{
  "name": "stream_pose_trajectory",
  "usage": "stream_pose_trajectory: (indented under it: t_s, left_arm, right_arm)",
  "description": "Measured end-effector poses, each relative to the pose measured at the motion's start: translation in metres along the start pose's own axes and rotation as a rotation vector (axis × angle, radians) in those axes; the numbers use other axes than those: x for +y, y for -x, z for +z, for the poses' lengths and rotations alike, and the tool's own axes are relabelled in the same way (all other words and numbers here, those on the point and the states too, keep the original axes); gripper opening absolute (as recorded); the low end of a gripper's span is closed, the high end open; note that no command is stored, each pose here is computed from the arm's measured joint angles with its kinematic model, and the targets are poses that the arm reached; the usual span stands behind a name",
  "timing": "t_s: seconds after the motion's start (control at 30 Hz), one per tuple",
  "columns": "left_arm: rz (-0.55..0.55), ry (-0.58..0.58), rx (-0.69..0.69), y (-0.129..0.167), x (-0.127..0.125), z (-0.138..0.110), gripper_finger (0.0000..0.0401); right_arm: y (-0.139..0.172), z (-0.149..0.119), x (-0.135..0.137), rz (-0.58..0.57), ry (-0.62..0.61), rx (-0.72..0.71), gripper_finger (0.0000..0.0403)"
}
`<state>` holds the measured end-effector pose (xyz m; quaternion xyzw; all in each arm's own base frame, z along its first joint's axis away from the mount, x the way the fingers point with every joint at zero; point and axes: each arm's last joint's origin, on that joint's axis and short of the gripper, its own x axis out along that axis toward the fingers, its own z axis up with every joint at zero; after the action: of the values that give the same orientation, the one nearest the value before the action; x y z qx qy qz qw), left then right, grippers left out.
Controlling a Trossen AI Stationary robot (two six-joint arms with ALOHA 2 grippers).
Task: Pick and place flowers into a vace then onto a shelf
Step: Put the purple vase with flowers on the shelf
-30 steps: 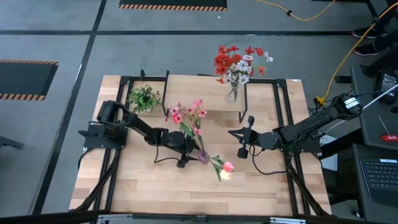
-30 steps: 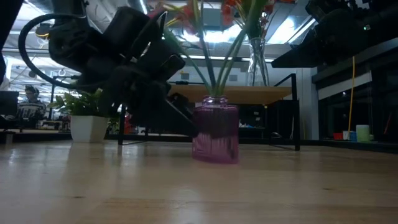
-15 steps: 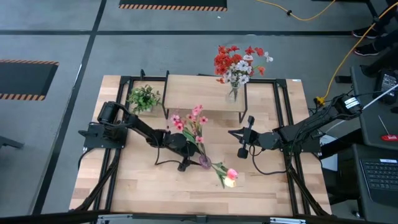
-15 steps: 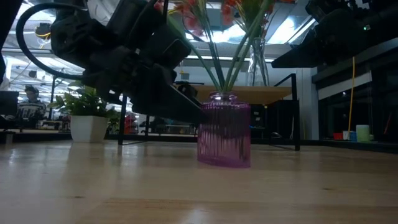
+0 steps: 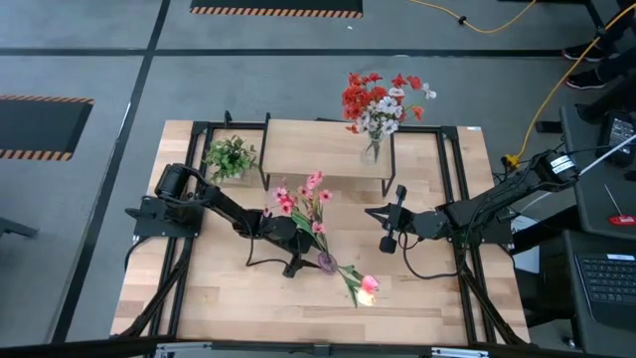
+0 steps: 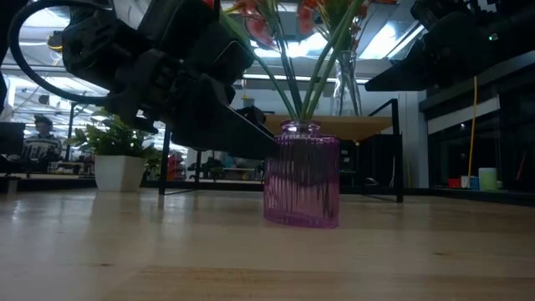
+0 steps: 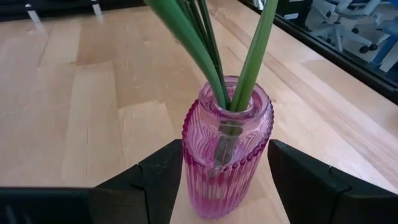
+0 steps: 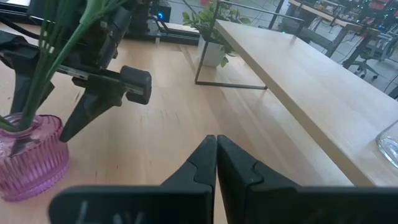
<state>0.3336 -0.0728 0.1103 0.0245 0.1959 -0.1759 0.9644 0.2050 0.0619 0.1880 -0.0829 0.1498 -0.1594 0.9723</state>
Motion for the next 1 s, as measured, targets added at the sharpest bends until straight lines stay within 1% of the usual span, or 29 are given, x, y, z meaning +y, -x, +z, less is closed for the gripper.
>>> stream_pose_trajectory:
  t_s: [0.1, 0.17, 0.4, 0.57, 0.67, 0.73, 0.83, 1.0]
  left_arm:
    - [-0.003, -0.002, 0.0, 0.0, -0.002, 0.0, 0.0221]
    - [-0.005, -0.003, 0.0, 0.0, -0.003, 0.0, 0.0207]
    - [-0.01, -0.003, 0.018, 0.0, -0.005, -0.001, 0.0129]
    - [0.058, 0.008, 0.098, 0.0, -0.003, -0.01, 0.0072]
    - [0.062, 0.008, 0.103, 0.0, -0.003, -0.01, 0.0048]
    - [0.062, 0.006, 0.102, 0.0, -0.003, -0.01, 0.004]
    - [0.062, 0.006, 0.102, 0.0, -0.003, -0.01, 0.0037]
    - [0.073, 0.005, 0.103, 0.0, -0.003, -0.01, 0.0057]
  right_arm:
    - [0.0, 0.0, 0.0, 0.0, 0.0, 0.0, 0.0016]
    - [0.0, 0.0, 0.0, 0.0, 0.0, 0.0, 0.0016]
    - [0.0, 0.0, 0.0, 0.0, 0.0, 0.0, 0.0016]
    - [0.0, 0.0, 0.0, 0.0, 0.0, 0.0, 0.0017]
    - [0.0, 0.0, 0.0, 0.0, 0.0, 0.0, 0.0017]
    - [0.0, 0.0, 0.0, 0.0, 0.0, 0.0, 0.0017]
    - [0.0, 0.0, 0.0, 0.0, 0.0, 0.0, 0.0017]
    - [0.0, 0.0, 0.0, 0.0, 0.0, 0.0, 0.0017]
